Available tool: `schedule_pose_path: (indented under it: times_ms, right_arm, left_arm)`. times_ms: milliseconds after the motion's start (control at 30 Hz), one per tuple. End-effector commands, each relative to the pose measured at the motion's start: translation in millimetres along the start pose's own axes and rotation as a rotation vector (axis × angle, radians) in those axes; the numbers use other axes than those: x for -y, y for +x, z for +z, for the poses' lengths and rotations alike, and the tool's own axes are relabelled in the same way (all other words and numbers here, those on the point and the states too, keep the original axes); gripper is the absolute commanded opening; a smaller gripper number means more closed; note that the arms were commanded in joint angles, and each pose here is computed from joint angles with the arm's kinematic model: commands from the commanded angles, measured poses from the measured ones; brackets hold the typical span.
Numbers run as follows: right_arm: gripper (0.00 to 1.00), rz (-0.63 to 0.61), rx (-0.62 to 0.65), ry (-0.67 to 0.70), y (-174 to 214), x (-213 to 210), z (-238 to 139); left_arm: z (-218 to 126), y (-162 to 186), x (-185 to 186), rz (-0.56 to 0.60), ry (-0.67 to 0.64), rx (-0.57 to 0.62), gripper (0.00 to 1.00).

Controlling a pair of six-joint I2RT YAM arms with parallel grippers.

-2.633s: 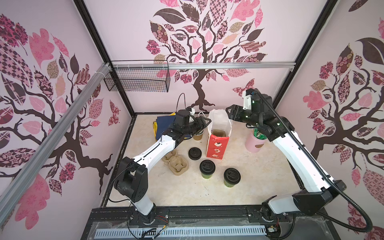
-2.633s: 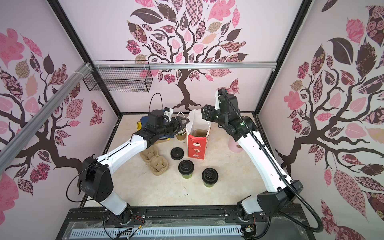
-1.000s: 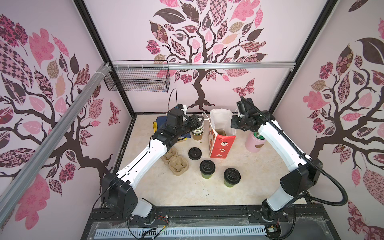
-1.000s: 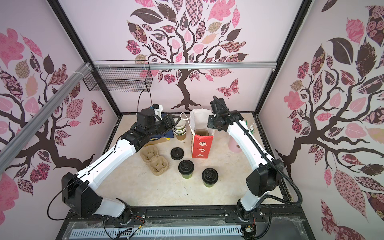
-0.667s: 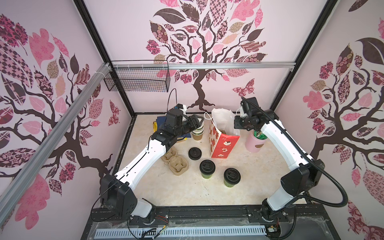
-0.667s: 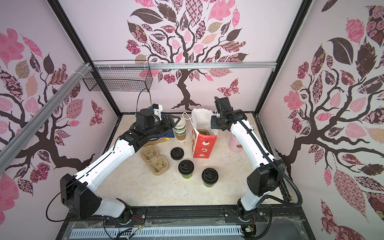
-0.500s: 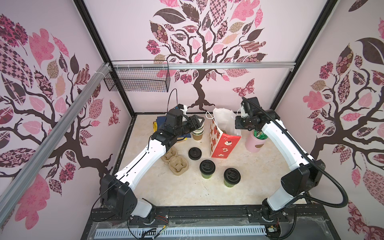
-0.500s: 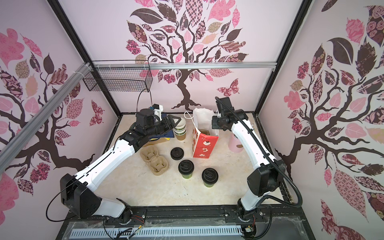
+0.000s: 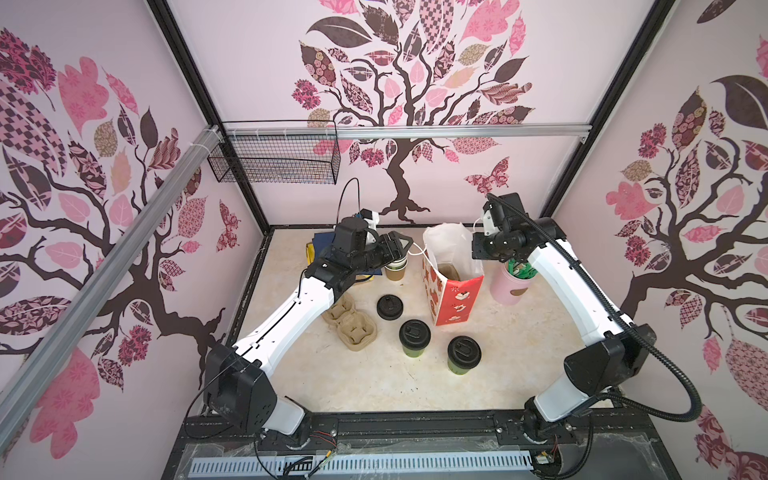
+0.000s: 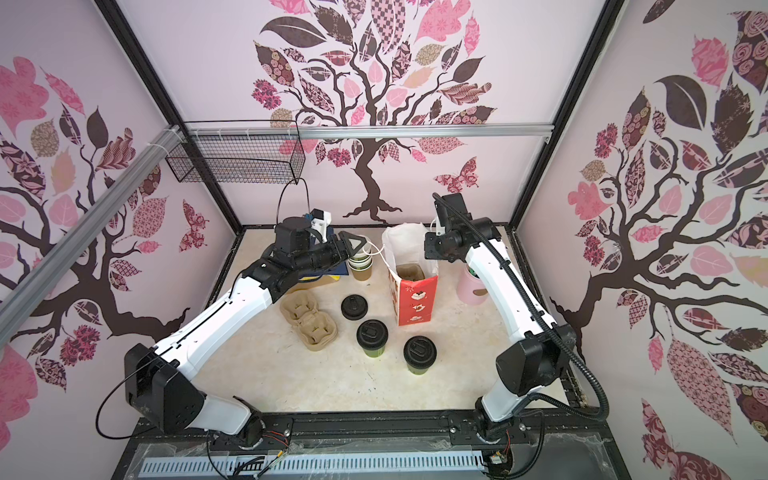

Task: Pack the takeout coffee
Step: 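Release the bag with the left gripper while the right arm swings toward the green cups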

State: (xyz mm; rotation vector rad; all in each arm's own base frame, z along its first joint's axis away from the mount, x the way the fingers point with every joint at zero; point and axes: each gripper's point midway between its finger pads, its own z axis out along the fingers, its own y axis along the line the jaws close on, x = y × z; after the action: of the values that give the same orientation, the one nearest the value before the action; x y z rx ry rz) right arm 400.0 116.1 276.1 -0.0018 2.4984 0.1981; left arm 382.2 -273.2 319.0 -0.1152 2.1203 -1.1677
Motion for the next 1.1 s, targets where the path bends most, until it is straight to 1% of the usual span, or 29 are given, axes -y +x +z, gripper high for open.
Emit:
schedule_pose_path:
  times_ms: [0, 233, 333, 400, 467, 567, 633, 767, 833, 967, 1067]
  right_arm:
    - [0.0, 0.0, 0.047, 0.025, -6.8, 7.1, -26.3]
    - [0.01, 0.007, 0.018, 0.054, -0.1, 14.6, -15.2]
    - [0.22, 0.014, 0.014, 0.047, 0.0, 13.2, -15.3]
    - [0.32, 0.019, 0.02, 0.042, -2.2, 12.2, -20.4]
    - [0.44, 0.021, 0.027, 0.04, -4.4, 11.8, -29.3]
    - [0.55, 0.024, 0.029, 0.024, -5.5, 9.4, -46.0]
    - [0.6, 0.028, 0.031, 0.009, -5.1, 7.2, -59.3]
    - [0.64, 0.048, 0.045, -0.006, -1.1, 4.0, -92.8]
    - [0.65, 0.044, 0.038, 0.0, 6.7, -0.3, -106.5]
    - [0.66, 0.018, 0.005, -0.004, 32.1, -18.7, -128.6]
    - [0.66, 0.024, -0.028, -0.025, 55.5, -31.8, -136.4]
  left_arm:
    - [-1.8, -12.3, 17.1, 0.03, 0.044, 0.013, 0.71]
    - [1.2, -11.6, 17.2, 0.028, 0.048, 0.004, 0.7]
    - [-1.6, -13.0, 19.0, 0.033, 0.049, 0.01, 0.71]
    - [-5.8, -14.0, 18.6, 0.043, 0.04, 0.018, 0.7]
    - [-12.5, -14.4, 18.1, 0.056, 0.029, 0.033, 0.7]
    - [-20.9, -13.4, 14.4, 0.064, 0.015, 0.052, 0.71]
    - [-26.1, -13.6, 13.0, 0.067, 0.008, 0.065, 0.7]
    - [-38.0, -15.9, 12.2, 0.081, 0.0, 0.099, 0.71]
    - [-45.0, -18.1, 10.2, 0.086, -0.012, 0.122, 0.71]
    - [-64.6, -23.6, 2.2, 0.091, -0.058, 0.185, 0.72]
    - [-79.4, -23.0, -6.2, 0.088, -0.097, 0.222, 0.73]
